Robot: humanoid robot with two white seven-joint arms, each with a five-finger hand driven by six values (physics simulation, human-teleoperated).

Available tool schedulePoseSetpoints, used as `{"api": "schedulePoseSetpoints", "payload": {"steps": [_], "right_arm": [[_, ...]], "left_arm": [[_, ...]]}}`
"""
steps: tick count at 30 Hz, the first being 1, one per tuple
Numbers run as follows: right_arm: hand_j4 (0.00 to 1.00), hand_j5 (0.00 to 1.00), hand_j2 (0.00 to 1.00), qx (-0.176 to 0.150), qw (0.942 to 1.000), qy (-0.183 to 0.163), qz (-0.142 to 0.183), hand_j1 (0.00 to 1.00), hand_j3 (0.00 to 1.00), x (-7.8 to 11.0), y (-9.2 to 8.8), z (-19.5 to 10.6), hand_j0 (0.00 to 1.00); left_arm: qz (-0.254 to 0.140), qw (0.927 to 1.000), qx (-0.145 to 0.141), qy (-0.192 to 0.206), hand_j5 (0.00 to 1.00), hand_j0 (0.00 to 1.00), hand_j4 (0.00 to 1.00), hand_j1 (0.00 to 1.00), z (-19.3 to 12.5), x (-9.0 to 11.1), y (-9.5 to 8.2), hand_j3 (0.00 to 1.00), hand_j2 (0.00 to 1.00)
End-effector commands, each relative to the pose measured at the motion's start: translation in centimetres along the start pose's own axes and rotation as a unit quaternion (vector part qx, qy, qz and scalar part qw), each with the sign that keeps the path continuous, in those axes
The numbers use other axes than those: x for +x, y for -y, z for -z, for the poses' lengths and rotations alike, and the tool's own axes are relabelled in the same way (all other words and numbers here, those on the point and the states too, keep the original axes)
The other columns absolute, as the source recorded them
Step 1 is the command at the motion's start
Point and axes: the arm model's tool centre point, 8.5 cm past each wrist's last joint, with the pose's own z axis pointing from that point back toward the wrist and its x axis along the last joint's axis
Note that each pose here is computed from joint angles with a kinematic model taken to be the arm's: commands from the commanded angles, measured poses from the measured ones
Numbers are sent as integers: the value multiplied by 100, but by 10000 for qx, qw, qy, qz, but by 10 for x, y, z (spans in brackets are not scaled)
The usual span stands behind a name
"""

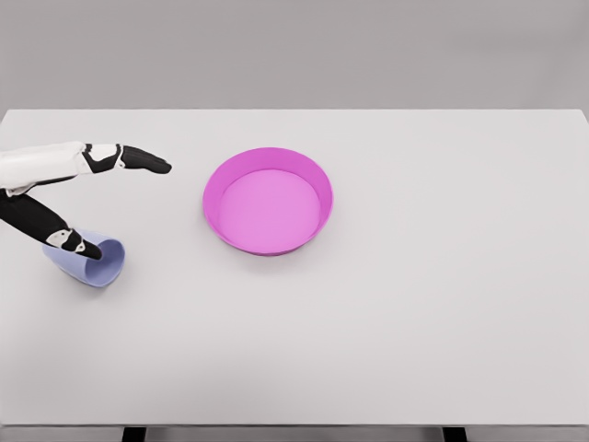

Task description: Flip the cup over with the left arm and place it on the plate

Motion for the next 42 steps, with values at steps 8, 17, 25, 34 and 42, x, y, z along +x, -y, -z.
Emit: {"api": "schedulePoseSetpoints", "payload": {"steps": [8,17,25,34,42], "right_arm": [[100,100,100,3,10000,-29,2,100,100,-2,0,0,100],[100,100,100,3,10000,-30,10,100,100,-2,0,0,100],[100,100,100,3,10000,-29,2,100,100,-2,0,0,100],[100,100,100,3,10000,-29,2,100,100,-2,0,0,100],[100,100,100,3,10000,-29,2,100,100,-2,0,0,100]], "left_arm": [[65,10000,-44,31,100,100,100,100,2,4,0,100,100],[-363,9933,-127,-1090,100,100,100,100,-10,-21,5,100,100],[-1110,9601,-122,-2564,100,100,100,100,-48,-39,10,100,100],[-959,9526,-466,-2850,100,100,100,100,-47,-48,31,100,100],[-472,9483,-740,-3052,100,100,100,100,-39,-59,41,100,100]]}}
